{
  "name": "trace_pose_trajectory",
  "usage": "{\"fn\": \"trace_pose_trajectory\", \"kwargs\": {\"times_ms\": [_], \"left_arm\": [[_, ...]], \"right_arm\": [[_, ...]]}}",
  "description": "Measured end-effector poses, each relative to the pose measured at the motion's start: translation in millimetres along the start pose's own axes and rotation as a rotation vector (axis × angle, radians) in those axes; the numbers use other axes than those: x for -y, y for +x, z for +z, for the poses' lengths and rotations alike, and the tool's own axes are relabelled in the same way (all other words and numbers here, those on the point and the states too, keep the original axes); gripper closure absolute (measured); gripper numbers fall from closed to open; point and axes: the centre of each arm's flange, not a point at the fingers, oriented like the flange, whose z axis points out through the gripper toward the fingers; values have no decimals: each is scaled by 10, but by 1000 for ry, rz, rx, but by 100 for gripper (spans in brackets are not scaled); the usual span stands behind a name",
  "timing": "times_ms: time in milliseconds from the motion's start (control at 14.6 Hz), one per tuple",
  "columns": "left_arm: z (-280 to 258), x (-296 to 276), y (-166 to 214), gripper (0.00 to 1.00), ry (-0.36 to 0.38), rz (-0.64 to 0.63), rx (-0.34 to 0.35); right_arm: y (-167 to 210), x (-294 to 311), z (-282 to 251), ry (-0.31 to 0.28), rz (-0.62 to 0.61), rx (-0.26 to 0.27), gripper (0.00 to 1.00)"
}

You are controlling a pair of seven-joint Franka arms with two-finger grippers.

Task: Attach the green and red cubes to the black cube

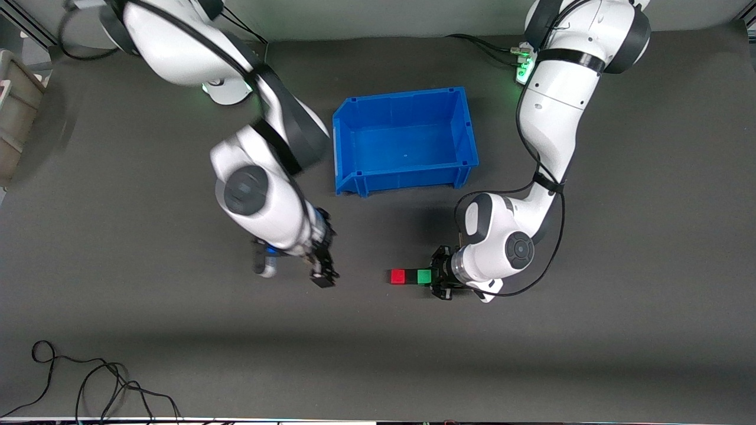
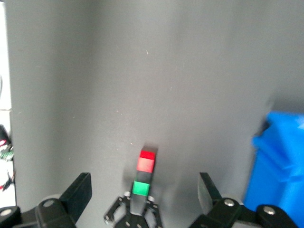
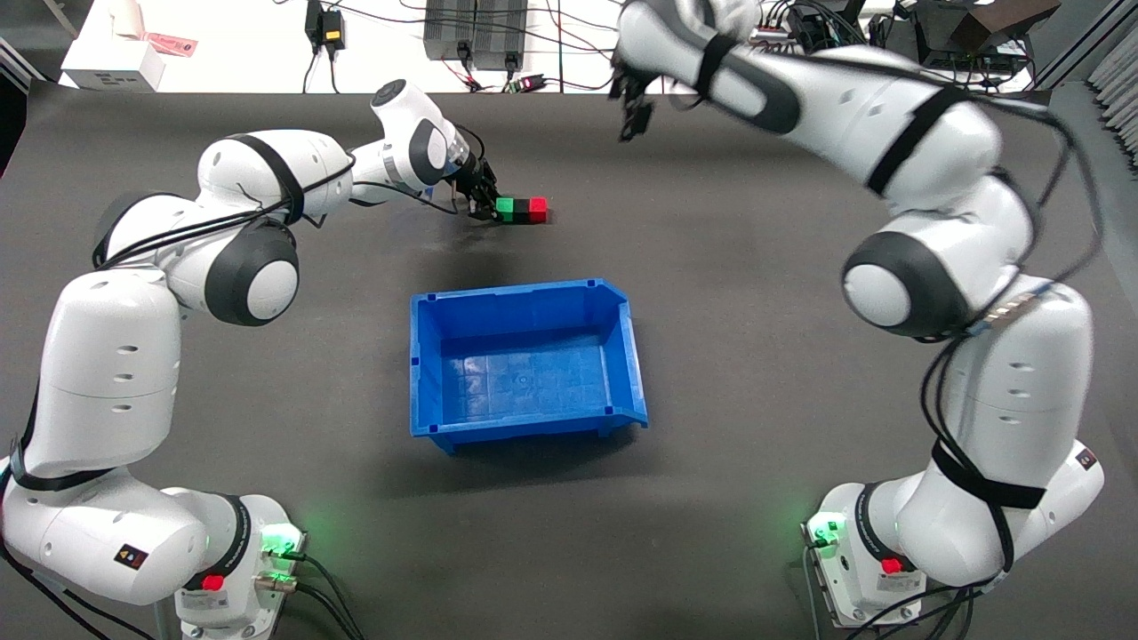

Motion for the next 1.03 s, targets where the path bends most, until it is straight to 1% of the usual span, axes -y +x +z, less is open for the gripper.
{"fn": "trace_pose_trajectory", "kwargs": {"times_ms": [137, 206, 412, 481, 550, 619, 687, 825, 962, 1031], "left_arm": [[-4, -7, 8, 60, -6, 0, -1], [-6, -8, 7, 56, -7, 0, -1], [-35, -19, -5, 27, -8, 2, 1], [-84, -35, -11, 15, -4, 3, 3], [-190, -74, 1, 6, 5, 4, 3], [-356, -128, 41, 0, 15, 5, 0], [-575, -190, 118, 0, 28, 9, -8], [-1110, -307, 385, 0, 64, 60, -27], [-1643, -349, 781, 0, 129, 161, -31], [-1909, -344, 1021, 0, 163, 222, -50]], "right_arm": [[234, -196, -606, -35, -162, -17, 3], [374, -307, -862, -61, -237, -26, 3], [866, -626, -1444, -151, -465, -26, 3], [1045, -715, -1597, -172, -527, -19, 3], [1226, -799, -1734, -189, -590, -10, 3], [1405, -880, -1858, -202, -657, 1, 3], [1588, -959, -1964, -211, -725, 11, 3], [2011, -1114, -2137, -223, -856, 25, 3], [2489, -1266, -2247, -230, -959, 33, 3], [2715, -1337, -2276, -236, -1000, 34, 3]]}}
